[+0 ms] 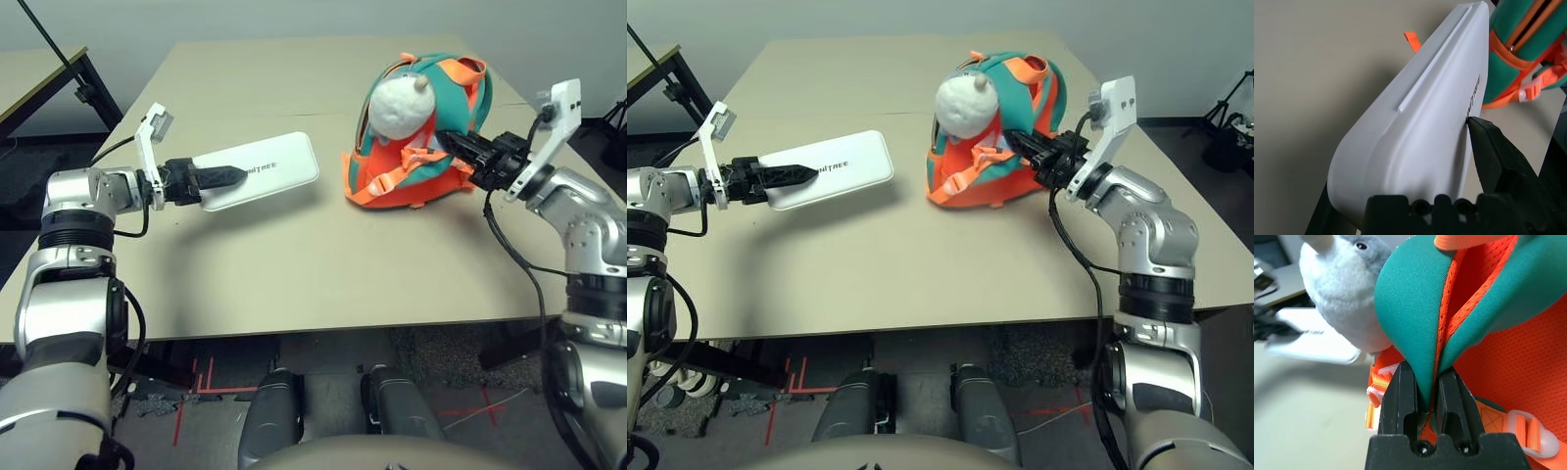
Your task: Put the pencil case into the backpack and zip it.
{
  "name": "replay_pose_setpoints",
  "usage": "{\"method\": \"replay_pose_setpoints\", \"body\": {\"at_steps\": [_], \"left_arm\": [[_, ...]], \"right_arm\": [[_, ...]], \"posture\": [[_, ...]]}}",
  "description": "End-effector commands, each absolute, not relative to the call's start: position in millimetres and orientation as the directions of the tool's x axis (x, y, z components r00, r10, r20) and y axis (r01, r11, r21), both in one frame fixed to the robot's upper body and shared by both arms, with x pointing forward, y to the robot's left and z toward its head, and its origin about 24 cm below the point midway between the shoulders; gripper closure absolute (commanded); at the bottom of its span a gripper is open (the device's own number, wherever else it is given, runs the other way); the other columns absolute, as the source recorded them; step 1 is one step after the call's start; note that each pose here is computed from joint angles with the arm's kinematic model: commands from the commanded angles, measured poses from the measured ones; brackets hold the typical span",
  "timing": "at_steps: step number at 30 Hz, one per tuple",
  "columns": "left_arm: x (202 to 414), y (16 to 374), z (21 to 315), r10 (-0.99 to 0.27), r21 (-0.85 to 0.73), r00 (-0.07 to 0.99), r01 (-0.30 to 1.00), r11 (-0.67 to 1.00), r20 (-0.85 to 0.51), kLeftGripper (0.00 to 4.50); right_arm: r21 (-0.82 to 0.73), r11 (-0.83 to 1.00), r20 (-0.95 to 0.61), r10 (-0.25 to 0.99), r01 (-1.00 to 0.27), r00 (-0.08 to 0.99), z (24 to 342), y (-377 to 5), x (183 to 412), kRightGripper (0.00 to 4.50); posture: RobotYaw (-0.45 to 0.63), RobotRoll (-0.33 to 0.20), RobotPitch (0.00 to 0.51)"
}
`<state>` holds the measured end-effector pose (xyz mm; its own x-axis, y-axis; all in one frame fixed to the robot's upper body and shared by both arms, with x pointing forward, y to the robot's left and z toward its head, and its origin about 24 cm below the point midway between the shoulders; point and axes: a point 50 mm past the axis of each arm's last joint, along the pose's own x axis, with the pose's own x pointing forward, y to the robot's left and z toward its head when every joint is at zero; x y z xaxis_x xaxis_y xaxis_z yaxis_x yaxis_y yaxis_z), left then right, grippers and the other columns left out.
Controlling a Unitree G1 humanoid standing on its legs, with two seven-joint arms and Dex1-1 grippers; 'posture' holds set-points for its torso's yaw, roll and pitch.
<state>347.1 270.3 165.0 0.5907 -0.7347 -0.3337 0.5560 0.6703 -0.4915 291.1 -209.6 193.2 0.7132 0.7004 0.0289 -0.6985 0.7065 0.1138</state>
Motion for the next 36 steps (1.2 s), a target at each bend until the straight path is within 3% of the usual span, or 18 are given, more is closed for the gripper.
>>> {"method": "replay_pose_setpoints", "body": {"at_steps": [1, 5, 15, 25, 36], "left_arm": [[353, 269, 189, -0.738, -0.404, 0.608, 0.621, 0.671, -0.292, 1.35], [359, 264, 207, -0.724, -0.250, 0.641, 0.680, 0.689, -0.254, 1.35], [354, 238, 250, -0.771, 0.065, 0.607, 0.792, 0.607, -0.192, 1.35], [336, 220, 266, -0.815, 0.140, 0.520, 0.854, 0.501, -0.257, 1.35], [346, 200, 254, -0.810, 0.161, 0.524, 0.851, 0.499, -0.264, 1.35]], "right_arm": [[0.112, 0.610, 0.066, 0.783, -0.784, 0.619, 202, -197, 274, 4.28], [0.165, 0.602, 0.020, 0.790, -0.781, 0.613, 187, -192, 269, 4.28], [0.226, 0.606, -0.059, 0.790, -0.763, 0.610, 161, -182, 270, 4.28], [0.217, 0.626, -0.084, 0.777, -0.749, 0.624, 151, -181, 277, 4.29], [0.219, 0.605, -0.071, 0.792, -0.766, 0.606, 151, -174, 278, 4.29]], "posture": [[-0.12, 0.000, 0.025], [-0.12, 0.000, 0.025], [-0.10, 0.000, 0.022], [-0.08, 0.000, 0.027], [-0.08, 0.000, 0.024]]}}
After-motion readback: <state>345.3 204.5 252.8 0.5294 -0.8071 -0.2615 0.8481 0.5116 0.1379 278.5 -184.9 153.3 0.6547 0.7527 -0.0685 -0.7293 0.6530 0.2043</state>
